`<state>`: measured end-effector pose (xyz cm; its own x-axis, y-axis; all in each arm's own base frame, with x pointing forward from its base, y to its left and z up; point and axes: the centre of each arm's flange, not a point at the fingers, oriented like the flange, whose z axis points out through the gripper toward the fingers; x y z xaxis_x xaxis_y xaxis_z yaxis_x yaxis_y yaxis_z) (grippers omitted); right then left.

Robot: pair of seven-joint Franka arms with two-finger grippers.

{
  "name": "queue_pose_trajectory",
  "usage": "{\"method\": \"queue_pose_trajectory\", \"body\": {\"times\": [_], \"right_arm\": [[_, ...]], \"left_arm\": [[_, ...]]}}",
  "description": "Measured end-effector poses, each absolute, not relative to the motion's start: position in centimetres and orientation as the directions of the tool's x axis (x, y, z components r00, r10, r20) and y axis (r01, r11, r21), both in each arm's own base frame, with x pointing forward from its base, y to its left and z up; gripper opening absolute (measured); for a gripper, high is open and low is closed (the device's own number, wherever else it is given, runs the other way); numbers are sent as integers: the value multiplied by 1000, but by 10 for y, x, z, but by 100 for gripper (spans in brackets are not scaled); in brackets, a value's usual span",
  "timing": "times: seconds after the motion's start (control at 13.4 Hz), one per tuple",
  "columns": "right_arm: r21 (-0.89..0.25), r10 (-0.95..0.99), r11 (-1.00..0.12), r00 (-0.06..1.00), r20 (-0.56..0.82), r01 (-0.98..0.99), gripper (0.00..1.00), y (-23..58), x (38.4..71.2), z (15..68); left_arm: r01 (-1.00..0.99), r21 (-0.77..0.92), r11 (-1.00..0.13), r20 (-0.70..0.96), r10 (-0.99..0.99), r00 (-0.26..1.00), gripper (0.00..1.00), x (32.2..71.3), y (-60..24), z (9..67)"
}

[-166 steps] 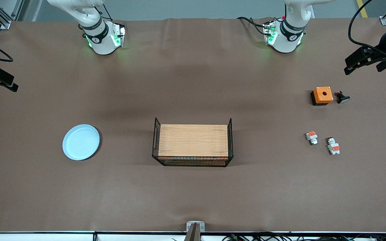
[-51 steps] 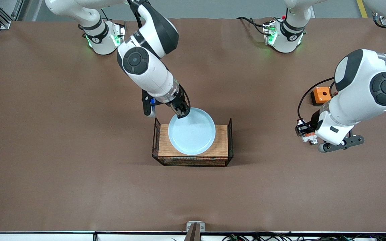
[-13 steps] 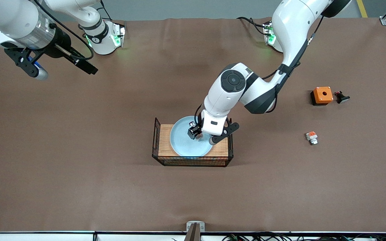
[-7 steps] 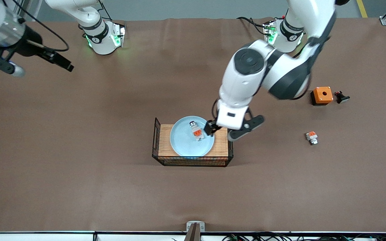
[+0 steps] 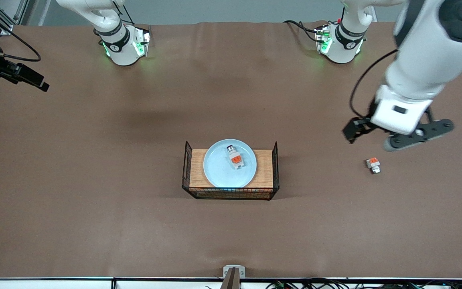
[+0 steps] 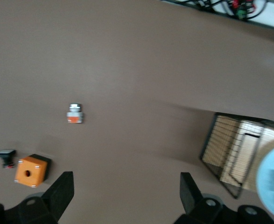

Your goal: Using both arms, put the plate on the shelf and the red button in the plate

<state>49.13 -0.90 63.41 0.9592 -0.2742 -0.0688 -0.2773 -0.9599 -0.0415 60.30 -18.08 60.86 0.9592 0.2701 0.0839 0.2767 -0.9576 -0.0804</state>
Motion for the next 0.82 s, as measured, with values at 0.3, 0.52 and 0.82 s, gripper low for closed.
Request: {"method": "queue_pose_trajectory", "body": {"times": [0.3, 0.52, 0.82], "right_arm": [[-53, -258, -965, 966, 16, -257, 100, -5, 496, 668], [-60, -252, -967, 966, 54, -249, 100, -2, 515, 683], [-62, -240, -970, 967, 82, -236, 100, 0, 549, 684]], "left_arm": [[286, -126, -950, 26, 285, 958, 100, 600, -115, 620], [224, -64, -973, 10, 223, 975, 100, 586, -72, 649], [158, -42, -986, 14, 158, 987, 100, 569, -19, 673]]}}
